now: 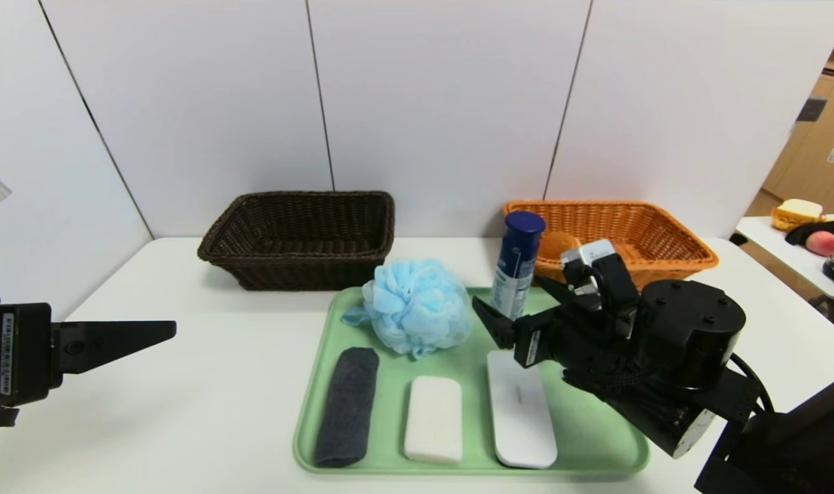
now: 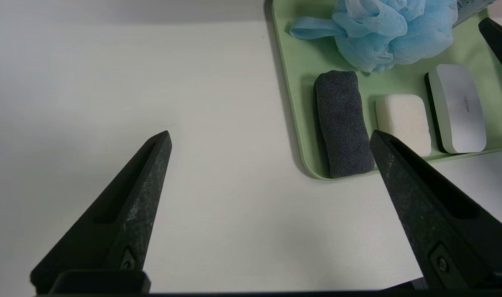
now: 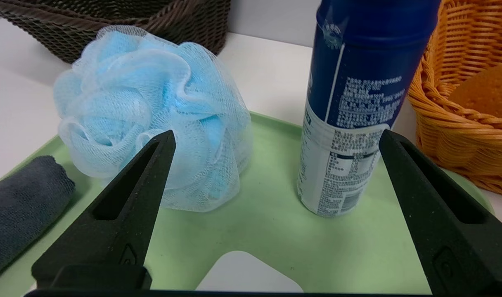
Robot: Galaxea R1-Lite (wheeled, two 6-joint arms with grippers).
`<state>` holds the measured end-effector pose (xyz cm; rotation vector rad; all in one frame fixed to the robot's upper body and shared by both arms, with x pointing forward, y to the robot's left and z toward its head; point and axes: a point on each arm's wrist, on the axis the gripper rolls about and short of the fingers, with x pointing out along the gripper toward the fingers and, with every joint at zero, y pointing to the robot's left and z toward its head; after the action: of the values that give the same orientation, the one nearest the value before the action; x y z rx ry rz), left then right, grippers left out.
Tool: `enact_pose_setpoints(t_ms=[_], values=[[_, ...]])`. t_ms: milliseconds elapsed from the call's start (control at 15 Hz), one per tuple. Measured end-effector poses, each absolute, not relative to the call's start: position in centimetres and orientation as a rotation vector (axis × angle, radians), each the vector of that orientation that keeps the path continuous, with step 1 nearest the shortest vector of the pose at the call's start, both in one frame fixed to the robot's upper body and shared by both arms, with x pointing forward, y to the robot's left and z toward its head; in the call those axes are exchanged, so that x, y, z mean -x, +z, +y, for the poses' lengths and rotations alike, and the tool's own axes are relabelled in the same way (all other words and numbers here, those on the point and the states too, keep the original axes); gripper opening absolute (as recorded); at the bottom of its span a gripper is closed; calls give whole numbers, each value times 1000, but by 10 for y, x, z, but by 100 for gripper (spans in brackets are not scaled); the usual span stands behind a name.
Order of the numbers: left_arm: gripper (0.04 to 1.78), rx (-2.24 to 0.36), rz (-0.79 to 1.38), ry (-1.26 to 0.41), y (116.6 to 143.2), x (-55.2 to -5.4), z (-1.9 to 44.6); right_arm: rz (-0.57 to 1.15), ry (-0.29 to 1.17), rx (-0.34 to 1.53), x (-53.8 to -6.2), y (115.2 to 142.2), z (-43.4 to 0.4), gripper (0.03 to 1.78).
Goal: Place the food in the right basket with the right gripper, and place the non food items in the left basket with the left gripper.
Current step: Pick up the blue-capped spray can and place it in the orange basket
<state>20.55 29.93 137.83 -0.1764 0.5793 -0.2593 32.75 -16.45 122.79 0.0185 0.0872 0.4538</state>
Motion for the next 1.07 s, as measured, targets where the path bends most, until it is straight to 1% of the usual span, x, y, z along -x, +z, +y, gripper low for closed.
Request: enact_pose_setpoints(t_ms=[600, 1067], values=[[169, 172, 586, -273, 1378, -209, 297, 90, 393, -16, -335, 1227, -178, 170], [169, 171, 591, -274, 1377, -208, 297, 95, 386, -50, -353, 1220, -171, 170]])
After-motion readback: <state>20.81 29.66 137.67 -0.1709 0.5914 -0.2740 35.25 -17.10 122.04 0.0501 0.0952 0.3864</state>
